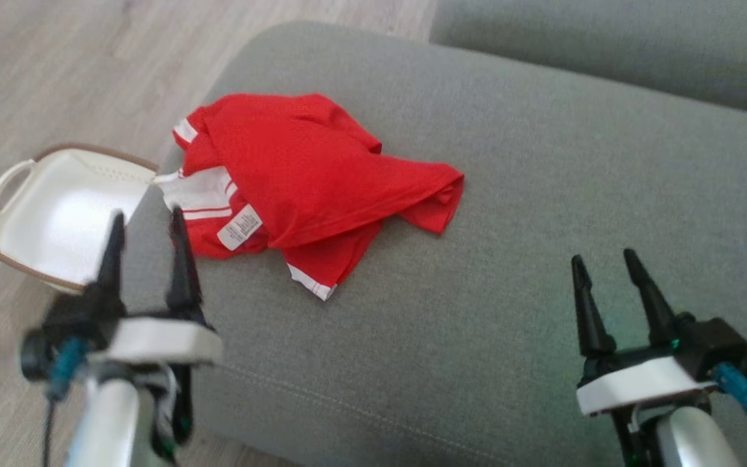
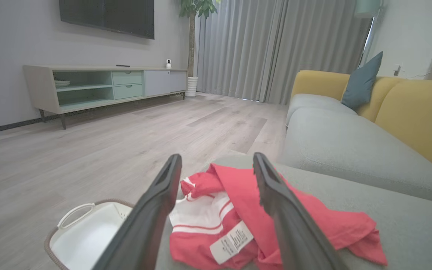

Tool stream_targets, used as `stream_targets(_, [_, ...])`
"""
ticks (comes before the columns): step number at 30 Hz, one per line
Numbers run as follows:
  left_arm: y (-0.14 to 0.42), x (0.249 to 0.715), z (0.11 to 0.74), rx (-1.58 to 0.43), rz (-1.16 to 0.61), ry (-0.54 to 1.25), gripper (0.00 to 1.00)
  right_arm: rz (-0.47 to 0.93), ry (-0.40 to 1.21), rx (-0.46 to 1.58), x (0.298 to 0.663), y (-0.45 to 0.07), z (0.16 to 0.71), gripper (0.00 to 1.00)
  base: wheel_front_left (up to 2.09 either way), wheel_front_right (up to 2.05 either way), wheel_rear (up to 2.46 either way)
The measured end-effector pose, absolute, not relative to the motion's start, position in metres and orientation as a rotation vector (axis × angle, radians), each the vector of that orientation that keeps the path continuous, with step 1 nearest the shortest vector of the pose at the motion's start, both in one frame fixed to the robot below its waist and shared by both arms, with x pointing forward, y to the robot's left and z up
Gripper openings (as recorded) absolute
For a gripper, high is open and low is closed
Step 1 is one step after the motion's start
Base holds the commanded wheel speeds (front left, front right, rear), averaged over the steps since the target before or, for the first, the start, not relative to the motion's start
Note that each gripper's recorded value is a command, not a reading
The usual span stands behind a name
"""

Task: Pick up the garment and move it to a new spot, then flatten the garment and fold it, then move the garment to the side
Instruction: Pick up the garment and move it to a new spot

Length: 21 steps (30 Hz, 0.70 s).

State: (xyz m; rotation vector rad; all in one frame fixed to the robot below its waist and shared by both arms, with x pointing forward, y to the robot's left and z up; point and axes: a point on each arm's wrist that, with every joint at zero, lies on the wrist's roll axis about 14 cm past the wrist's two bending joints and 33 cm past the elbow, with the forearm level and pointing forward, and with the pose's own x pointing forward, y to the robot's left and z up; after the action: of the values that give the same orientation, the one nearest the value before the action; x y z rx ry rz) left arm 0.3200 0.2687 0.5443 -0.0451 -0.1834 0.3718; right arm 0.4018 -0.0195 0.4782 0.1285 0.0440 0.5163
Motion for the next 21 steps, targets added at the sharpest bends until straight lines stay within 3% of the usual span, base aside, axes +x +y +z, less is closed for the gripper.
stream_targets(8, [0.291,0.391,0.534,0.002,0.248,-0.091,1.00,0.431,0.033,0.092,0.437,-0.045,0.477,1.00,0.00,0.00,0.00])
stream_targets(15, [0.305,0.458,0.503,-0.007,0.160,0.131,1.00,0.375,0.060,0.071,0.456,-0.064,0.464,1.00,0.00,0.00,0.00])
stream_targets(21, [0.314,0.488,0.455,-0.042,0.162,0.378,1.00,0.343,0.093,0.061,0.464,-0.076,0.449,1.00,0.00,0.00,0.00])
